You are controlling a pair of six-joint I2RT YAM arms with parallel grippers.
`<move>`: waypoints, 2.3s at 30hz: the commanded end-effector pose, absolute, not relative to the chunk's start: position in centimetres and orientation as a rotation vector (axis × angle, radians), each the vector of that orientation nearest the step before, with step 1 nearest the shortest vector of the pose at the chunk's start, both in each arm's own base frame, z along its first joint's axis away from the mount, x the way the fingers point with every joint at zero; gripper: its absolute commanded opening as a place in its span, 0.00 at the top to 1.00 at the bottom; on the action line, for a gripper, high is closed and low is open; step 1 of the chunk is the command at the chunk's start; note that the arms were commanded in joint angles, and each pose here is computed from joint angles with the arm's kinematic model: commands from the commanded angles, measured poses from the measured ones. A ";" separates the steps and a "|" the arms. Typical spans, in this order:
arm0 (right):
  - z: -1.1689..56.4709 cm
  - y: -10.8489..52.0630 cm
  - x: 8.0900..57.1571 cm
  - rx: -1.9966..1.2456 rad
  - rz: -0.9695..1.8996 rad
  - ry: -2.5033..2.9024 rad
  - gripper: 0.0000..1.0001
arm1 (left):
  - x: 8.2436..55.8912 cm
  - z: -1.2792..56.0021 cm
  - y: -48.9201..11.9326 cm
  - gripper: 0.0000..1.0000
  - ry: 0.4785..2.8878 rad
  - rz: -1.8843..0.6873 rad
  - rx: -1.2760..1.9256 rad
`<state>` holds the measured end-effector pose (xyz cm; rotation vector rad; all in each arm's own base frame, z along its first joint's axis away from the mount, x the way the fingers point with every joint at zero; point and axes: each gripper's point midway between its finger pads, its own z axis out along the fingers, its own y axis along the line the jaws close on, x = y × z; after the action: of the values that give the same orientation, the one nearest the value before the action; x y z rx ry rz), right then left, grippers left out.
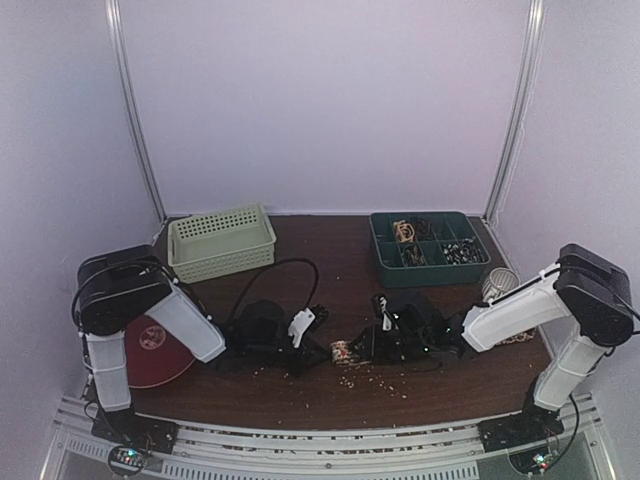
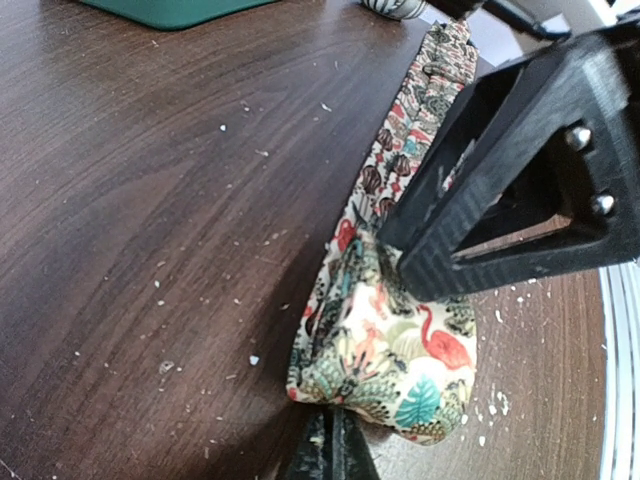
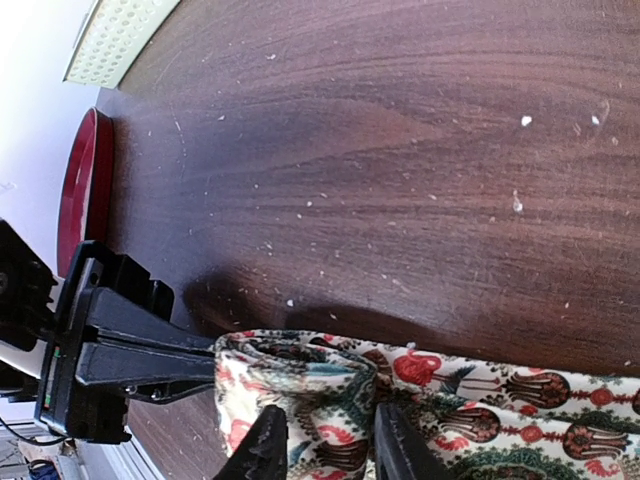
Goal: Roll the ties
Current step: Roll the tie at the center of the board.
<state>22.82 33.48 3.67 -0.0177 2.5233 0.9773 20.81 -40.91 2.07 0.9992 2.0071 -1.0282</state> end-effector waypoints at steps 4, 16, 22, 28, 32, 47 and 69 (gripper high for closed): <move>5.1 32.7 23.4 -0.066 0.881 2.519 0.67 | 21.1 1.1 -40.4 1.00 2.019 -0.971 1.000; 3.2 33.2 23.0 -0.102 0.873 2.567 0.80 | 20.8 0.4 -40.0 1.00 2.053 -0.976 0.981; 1.8 32.8 23.0 -0.095 0.832 2.598 0.86 | 20.4 1.1 -40.5 1.00 2.035 -1.032 0.987; 2.1 32.3 23.3 -0.073 0.815 2.576 0.86 | 20.2 3.3 -42.0 1.00 1.981 -1.122 0.989; 2.0 31.8 23.4 -0.053 0.819 2.572 0.86 | 20.5 3.9 -42.2 1.00 1.968 -1.120 0.979; 2.1 31.7 23.1 -0.044 0.879 2.564 0.86 | 21.5 4.4 -42.4 1.00 1.987 -1.082 0.942; 1.7 31.5 22.7 0.003 0.933 2.568 0.85 | 21.0 4.7 -43.8 1.00 1.966 -1.114 0.949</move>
<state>23.10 32.67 2.64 -0.0127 2.5417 0.9704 20.57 -41.86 2.42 0.9381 2.0665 -1.0495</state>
